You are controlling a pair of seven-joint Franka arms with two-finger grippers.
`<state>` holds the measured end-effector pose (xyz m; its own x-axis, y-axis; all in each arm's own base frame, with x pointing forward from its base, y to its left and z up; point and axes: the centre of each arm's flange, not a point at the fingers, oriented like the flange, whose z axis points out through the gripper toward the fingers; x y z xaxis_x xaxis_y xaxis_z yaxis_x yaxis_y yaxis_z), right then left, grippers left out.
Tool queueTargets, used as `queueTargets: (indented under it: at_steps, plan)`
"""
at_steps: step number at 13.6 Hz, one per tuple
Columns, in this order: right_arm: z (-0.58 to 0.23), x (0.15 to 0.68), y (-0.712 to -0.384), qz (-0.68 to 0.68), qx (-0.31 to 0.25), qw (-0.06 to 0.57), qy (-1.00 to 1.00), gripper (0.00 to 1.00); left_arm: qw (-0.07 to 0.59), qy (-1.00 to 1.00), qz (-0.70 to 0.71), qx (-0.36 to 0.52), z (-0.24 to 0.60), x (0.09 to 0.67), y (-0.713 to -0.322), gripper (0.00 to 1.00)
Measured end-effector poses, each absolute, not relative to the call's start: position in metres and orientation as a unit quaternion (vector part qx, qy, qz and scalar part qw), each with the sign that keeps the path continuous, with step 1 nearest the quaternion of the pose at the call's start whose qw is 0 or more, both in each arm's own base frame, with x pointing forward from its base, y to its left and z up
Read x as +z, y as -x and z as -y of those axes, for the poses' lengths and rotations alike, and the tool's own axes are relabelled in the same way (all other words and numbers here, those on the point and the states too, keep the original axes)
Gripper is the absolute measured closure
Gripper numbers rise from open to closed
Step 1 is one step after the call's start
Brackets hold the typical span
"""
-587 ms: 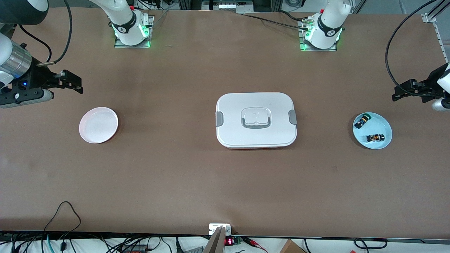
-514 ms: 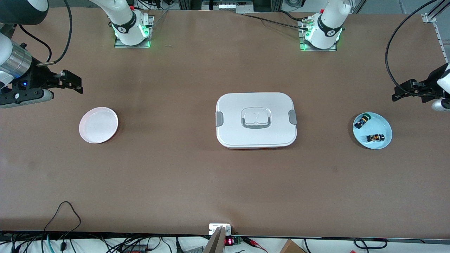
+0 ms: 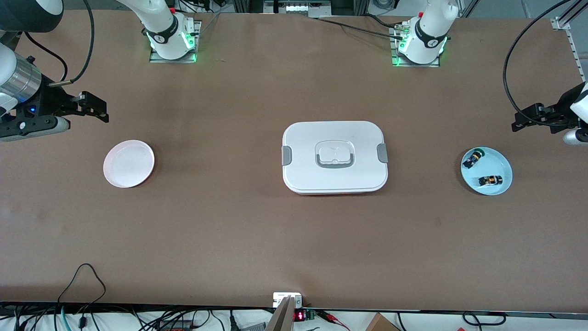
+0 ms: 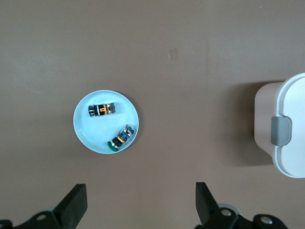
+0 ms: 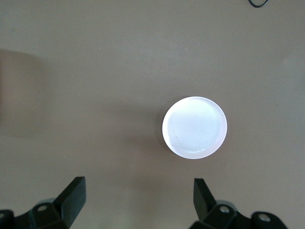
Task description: Transfer orange switch to right arm and place
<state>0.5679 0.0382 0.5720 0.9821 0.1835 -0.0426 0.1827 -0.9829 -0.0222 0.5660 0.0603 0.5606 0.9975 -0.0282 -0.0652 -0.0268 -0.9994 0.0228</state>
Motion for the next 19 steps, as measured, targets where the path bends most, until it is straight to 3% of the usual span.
queueTargets:
  at_steps: [8,12,19]
  plan:
    - [-0.038,0.572,-0.568,0.092,0.022,0.009,0.995,0.00,0.013,-0.998,0.008,-0.059,-0.066,0.544,-0.568,0.00]
    - [-0.039,0.572,-0.568,0.092,0.022,0.009,0.995,0.00,0.015,-0.994,-0.039,-0.101,-0.126,0.485,-0.586,0.00]
    - [-0.039,0.572,-0.568,0.092,0.022,0.009,0.995,0.00,-0.002,-0.995,-0.062,-0.077,-0.170,0.366,-0.620,0.00]
